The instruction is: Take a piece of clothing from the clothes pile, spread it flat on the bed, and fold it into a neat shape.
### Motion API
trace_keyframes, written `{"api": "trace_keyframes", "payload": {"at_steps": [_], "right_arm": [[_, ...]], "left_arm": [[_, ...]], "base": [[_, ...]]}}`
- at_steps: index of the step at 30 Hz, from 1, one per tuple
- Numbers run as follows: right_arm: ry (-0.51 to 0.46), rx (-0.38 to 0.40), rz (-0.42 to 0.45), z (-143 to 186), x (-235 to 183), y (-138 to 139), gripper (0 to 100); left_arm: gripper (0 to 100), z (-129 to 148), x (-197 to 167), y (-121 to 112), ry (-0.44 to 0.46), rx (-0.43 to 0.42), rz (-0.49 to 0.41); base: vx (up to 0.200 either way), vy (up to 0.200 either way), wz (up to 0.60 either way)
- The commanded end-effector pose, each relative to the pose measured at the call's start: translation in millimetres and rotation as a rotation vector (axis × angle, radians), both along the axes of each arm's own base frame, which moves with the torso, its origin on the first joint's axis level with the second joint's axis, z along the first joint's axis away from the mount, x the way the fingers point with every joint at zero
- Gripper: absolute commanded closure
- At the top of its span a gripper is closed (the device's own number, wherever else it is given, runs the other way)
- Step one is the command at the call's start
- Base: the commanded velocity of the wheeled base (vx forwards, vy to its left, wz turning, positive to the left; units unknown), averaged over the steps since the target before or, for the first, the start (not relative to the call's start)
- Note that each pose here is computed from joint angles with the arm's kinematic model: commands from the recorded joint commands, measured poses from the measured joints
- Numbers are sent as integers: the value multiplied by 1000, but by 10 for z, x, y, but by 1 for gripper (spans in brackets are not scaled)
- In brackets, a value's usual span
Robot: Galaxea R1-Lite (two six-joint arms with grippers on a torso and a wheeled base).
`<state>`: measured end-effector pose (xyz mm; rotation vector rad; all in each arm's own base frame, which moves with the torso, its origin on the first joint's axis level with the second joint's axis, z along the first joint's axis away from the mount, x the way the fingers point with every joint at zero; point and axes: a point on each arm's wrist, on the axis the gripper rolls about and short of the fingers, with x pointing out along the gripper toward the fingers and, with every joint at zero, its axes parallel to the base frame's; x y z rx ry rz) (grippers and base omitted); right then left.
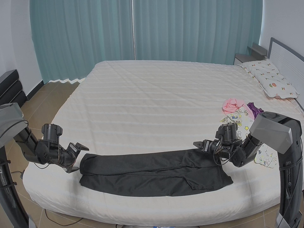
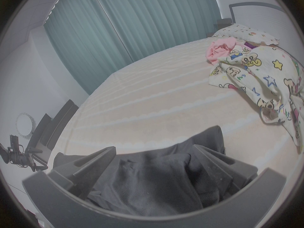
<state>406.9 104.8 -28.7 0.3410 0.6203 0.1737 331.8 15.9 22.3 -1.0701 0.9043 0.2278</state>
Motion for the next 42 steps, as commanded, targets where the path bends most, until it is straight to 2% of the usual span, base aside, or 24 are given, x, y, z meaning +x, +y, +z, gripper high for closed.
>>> {"api": "trace_keyframes", "payload": {"at_steps": [1, 2, 3, 12, 20, 41, 42], "right_arm": [[41, -4, 13, -96, -70, -11, 0], [46, -4, 12, -118, -69, -11, 0], [47, -5, 10, -130, -69, -11, 100], [16, 8, -14, -83, -13, -64, 100], [-64, 34, -35, -1, 40, -106, 100], [-27, 17, -82, -180, 94, -256, 100], [-27, 17, -82, -184, 96, -256, 0]], "left_arm": [[0, -3, 1, -1, 0, 0, 0], [0, -3, 1, -1, 0, 0, 0], [0, -3, 1, -1, 0, 0, 0], [0, -3, 1, -1, 0, 0, 0], [0, -3, 1, -1, 0, 0, 0], [0, -8, 1, -1, 2, 0, 0], [0, -8, 1, -1, 2, 0, 0]], "base": [[0, 0, 0], [0, 0, 0], [0, 0, 0], [0, 0, 0], [0, 0, 0], [0, 0, 0], [0, 0, 0]]}}
